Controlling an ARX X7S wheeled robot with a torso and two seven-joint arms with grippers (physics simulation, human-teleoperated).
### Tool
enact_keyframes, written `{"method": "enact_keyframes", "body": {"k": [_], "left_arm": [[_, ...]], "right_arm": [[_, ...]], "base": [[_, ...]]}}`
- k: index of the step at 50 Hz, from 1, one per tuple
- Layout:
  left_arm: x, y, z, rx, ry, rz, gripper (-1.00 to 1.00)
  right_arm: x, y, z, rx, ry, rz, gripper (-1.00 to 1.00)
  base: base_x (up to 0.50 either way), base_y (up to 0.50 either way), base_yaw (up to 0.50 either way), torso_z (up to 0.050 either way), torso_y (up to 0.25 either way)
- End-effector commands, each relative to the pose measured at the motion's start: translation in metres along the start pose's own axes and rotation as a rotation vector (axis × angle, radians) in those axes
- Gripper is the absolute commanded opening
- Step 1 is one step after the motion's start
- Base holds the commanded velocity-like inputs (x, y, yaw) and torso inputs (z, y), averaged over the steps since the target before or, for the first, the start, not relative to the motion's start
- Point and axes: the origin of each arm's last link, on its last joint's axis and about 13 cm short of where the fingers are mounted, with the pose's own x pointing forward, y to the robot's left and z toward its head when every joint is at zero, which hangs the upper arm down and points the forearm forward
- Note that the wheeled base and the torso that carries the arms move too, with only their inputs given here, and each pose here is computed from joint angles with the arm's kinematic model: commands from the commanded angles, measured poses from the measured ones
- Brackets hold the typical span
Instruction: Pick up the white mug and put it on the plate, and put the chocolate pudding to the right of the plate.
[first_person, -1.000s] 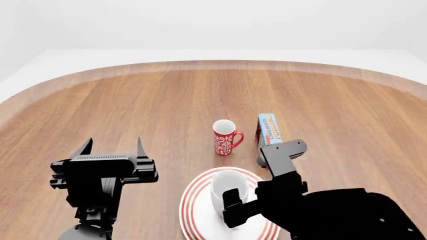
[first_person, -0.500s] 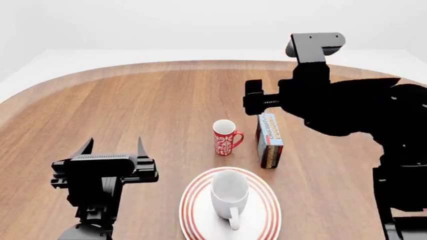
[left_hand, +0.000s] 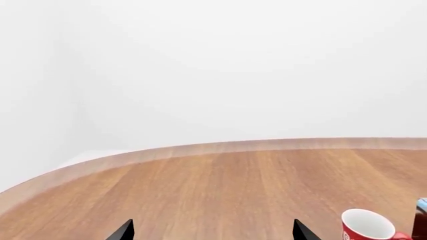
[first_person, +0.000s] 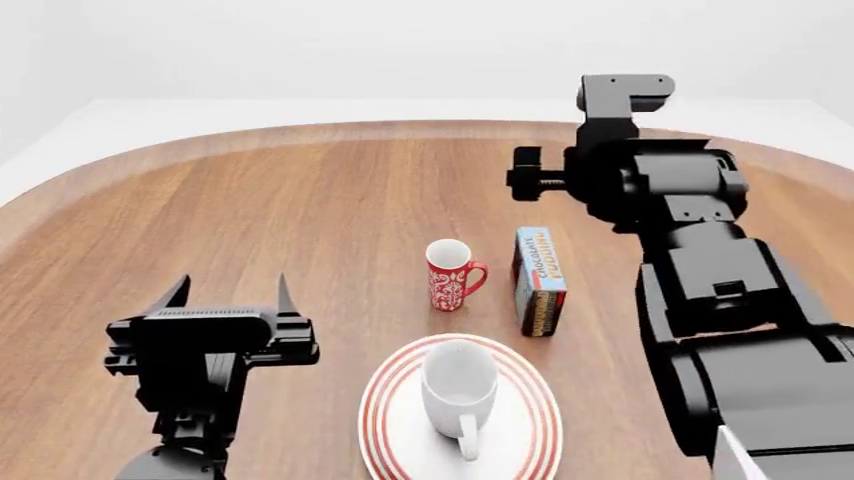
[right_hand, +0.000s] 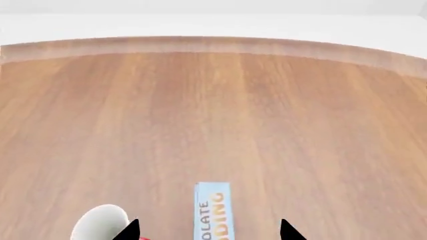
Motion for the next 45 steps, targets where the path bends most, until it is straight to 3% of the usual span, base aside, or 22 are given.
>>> {"method": "enact_keyframes", "body": {"k": [1, 13, 16, 27, 35, 45], "left_arm": [[0.0, 0.0, 0.001, -0.003, 0.001, -0.008, 1.0], [-0.001, 0.001, 0.001, -0.016, 0.013, -0.023, 1.0], [-0.001, 0.0, 0.001, 0.022, -0.006, -0.015, 1.0], [-0.004, 0.001, 0.0, 0.009, -0.01, -0.041, 1.0], [-0.004, 0.002, 0.0, 0.022, -0.023, -0.037, 1.0], [-0.004, 0.001, 0.0, 0.038, -0.03, -0.037, 1.0]], "right_arm": [[0.015, 0.007, -0.036, -0.085, 0.099, 0.009, 1.0], [0.017, 0.008, -0.046, -0.07, 0.133, 0.027, 1.0], [0.017, 0.008, -0.045, -0.068, 0.132, 0.02, 1.0], [0.016, 0.005, -0.046, -0.057, 0.148, -0.023, 1.0], [0.015, 0.005, -0.045, -0.054, 0.157, -0.034, 1.0], [0.016, 0.005, -0.048, -0.053, 0.166, -0.03, 1.0]], "base": [[0.0, 0.0, 0.0, 0.0, 0.0], [0.0, 0.0, 0.0, 0.0, 0.0], [0.0, 0.0, 0.0, 0.0, 0.0], [0.0, 0.0, 0.0, 0.0, -0.25], [0.0, 0.0, 0.0, 0.0, -0.021], [0.0, 0.0, 0.0, 0.0, -0.249]]}}
